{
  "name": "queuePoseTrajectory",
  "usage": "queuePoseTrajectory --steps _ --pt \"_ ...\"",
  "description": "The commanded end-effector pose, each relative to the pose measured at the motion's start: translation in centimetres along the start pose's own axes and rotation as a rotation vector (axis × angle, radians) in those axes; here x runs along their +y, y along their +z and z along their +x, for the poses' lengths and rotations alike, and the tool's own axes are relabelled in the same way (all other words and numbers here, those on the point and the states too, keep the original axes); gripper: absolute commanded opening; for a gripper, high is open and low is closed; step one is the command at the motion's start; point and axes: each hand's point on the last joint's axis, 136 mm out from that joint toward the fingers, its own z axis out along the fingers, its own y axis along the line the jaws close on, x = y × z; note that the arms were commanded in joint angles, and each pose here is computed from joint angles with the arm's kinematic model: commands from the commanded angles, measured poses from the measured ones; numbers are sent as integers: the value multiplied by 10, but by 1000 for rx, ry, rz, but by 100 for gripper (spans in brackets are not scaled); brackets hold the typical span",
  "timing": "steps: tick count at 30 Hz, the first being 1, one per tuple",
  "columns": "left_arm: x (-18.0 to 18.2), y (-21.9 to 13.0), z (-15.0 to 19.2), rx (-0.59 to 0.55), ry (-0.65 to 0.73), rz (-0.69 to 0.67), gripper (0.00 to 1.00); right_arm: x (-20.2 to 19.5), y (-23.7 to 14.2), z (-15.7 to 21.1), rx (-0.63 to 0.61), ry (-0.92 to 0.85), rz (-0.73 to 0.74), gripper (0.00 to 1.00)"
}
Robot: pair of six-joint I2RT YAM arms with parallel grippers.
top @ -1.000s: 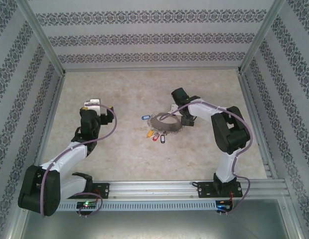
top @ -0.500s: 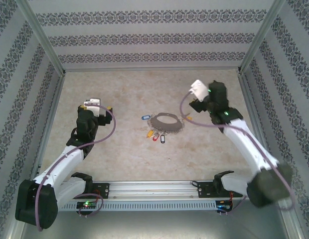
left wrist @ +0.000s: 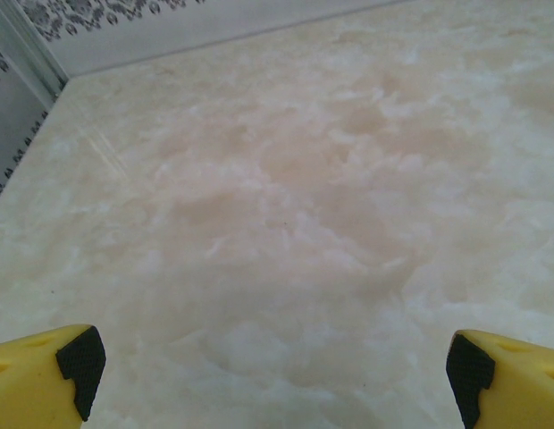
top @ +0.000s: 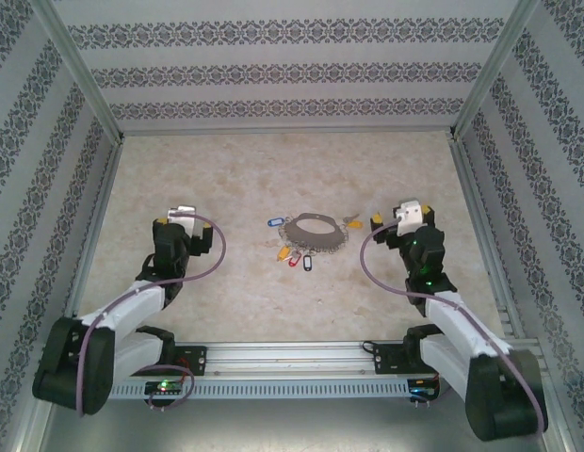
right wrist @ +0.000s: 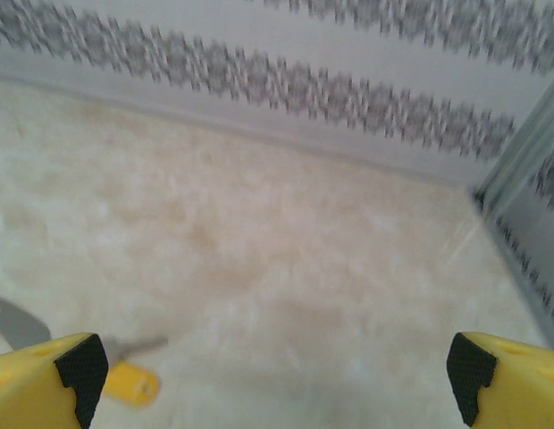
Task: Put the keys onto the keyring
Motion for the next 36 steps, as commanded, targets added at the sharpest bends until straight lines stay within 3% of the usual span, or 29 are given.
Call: queuePoseTrajectory --steps 1,8,11,14,16,17,18,19,22,36 --pt "3 12 -14 -72 -18 -28 99 -13 9 -14 -119 103 41 98" --pt "-5 51 -23 -69 13 -36 99 -19 47 15 -44 188 50 98" --pt "2 64 -16 -16 -10 -70 99 -22 61 28 -16 216 51 98" --pt "12 68 -12 -7 -82 -51 99 -27 64 31 4 228 76 98" --pt "18 72 -3 -10 -172 31 99 -30 66 32 21 233 95 98" --pt "20 72 -2 -61 -191 56 99 -31 67 31 14 233 99 98" --pt "17 69 0 -94 -182 68 99 -29 68 31 21 228 96 98" --pt "15 67 6 -41 -176 81 99 -28 68 32 37 222 93 98" --pt "12 72 4 -22 -169 89 99 -35 72 35 62 235 137 98" --pt "13 73 2 -32 -171 84 99 -32 74 28 62 207 142 98"
